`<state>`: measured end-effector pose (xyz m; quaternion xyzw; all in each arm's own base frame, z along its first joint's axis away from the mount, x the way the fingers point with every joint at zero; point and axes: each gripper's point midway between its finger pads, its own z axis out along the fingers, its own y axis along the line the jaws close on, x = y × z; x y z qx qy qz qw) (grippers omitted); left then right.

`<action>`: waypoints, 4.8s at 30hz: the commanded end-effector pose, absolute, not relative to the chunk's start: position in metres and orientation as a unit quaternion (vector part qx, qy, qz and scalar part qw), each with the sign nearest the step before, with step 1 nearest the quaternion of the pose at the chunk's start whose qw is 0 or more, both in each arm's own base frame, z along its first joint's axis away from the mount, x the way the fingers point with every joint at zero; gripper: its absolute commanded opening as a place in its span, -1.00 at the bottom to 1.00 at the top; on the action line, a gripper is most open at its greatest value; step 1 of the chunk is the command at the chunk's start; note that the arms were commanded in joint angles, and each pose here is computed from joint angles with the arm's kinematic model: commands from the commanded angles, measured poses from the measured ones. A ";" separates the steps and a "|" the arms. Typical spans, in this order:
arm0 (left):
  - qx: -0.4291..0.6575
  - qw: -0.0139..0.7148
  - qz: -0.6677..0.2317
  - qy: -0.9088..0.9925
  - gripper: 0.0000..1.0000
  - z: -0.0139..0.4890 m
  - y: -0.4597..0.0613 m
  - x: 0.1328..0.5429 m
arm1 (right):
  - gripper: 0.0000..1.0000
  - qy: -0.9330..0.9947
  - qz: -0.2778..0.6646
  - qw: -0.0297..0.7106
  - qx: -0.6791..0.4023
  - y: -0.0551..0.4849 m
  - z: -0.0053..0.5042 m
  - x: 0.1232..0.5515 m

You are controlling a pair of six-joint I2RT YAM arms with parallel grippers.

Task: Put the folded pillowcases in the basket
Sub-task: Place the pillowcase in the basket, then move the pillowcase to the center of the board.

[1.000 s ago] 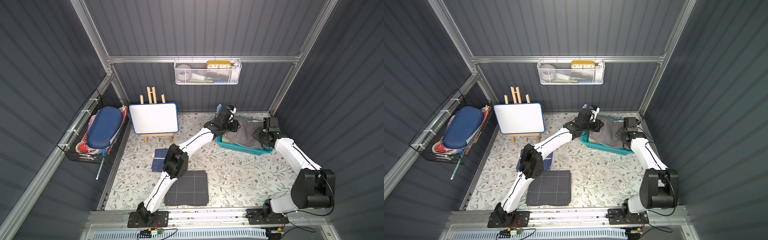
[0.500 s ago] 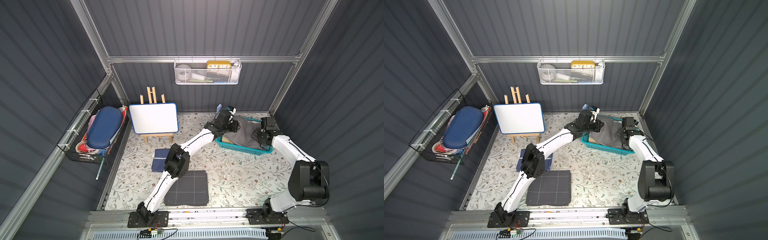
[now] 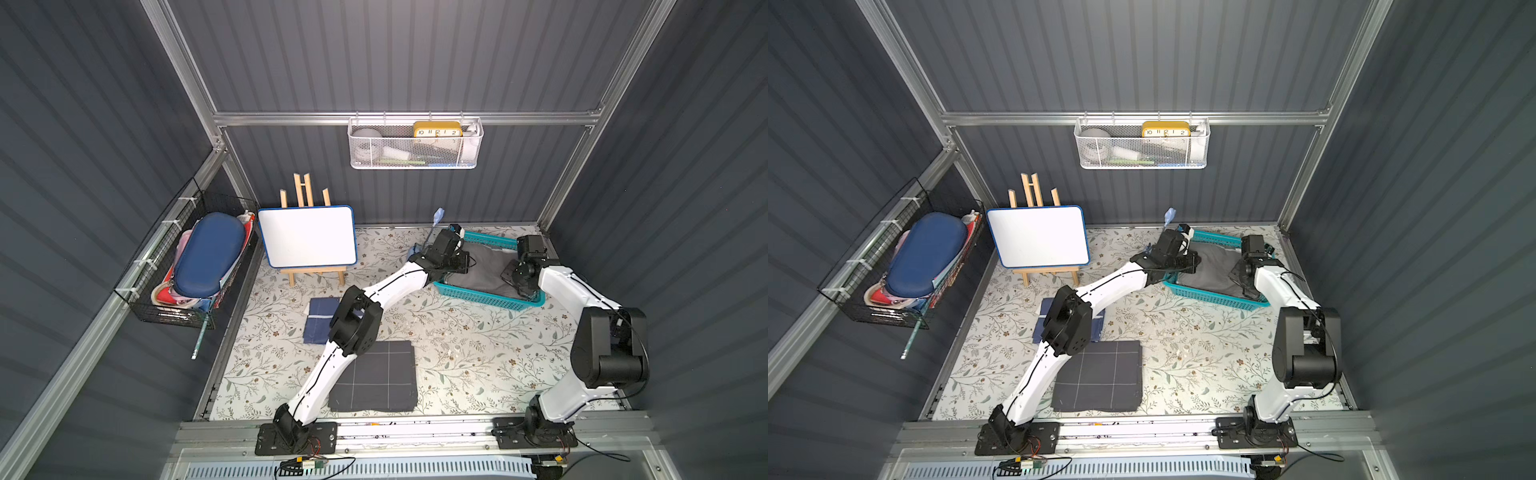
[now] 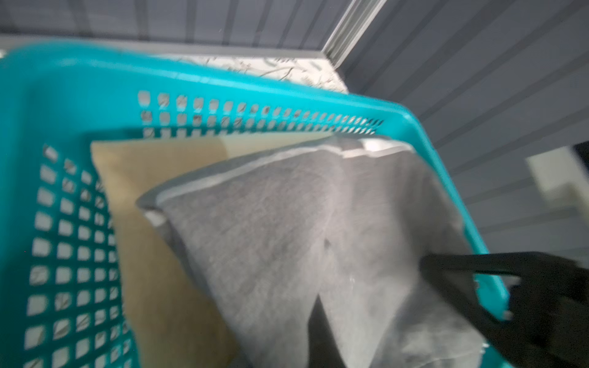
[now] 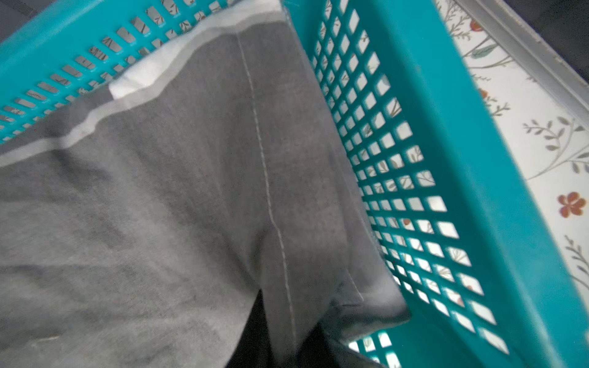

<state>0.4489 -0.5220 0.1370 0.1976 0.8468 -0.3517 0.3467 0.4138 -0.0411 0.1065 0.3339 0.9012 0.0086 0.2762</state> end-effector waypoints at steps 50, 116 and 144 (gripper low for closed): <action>0.198 0.297 -0.371 0.857 0.39 0.097 -0.524 0.460 | 0.29 0.896 0.035 0.231 0.377 -0.057 0.075 0.405; 0.152 0.464 -0.333 0.807 0.72 0.241 -0.357 0.319 | 0.34 0.922 0.187 0.323 0.105 0.133 0.173 0.316; -0.129 0.546 -0.142 0.816 0.99 0.245 -0.125 0.255 | 0.31 0.948 0.140 0.096 -0.269 0.372 0.057 0.178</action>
